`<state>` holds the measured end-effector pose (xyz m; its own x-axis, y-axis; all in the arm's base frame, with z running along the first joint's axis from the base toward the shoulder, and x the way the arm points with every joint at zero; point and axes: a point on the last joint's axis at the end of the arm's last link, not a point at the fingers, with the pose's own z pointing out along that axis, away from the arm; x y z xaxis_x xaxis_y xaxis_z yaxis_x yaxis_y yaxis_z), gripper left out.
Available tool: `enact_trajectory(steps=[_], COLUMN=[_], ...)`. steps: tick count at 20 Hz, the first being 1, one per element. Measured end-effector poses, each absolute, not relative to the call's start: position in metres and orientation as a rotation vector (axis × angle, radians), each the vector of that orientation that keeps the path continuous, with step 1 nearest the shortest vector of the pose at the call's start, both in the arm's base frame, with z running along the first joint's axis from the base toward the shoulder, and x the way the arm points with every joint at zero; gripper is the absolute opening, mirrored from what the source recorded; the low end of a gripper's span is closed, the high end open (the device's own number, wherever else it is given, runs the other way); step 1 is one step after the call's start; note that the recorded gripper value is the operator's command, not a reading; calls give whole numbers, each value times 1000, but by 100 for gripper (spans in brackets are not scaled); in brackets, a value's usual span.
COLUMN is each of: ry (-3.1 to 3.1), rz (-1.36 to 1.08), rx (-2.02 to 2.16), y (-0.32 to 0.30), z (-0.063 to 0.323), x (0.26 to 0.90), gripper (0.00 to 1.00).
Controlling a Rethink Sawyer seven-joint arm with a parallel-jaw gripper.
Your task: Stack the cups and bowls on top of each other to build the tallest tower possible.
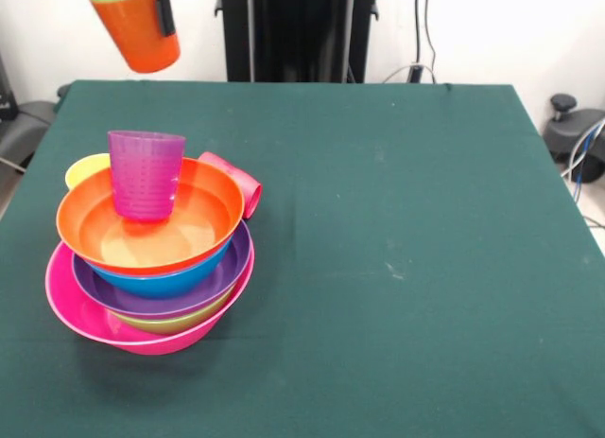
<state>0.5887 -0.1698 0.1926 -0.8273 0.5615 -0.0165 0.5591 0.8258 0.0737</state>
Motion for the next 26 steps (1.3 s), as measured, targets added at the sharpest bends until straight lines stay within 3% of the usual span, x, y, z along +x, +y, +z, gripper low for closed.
enact_trajectory(steps=[14, 26], ry=[2972, 2988], rz=[121, 139], rx=[899, 895], y=[-192, -188], z=[149, 138], x=[612, 614], gripper=[0, 0])
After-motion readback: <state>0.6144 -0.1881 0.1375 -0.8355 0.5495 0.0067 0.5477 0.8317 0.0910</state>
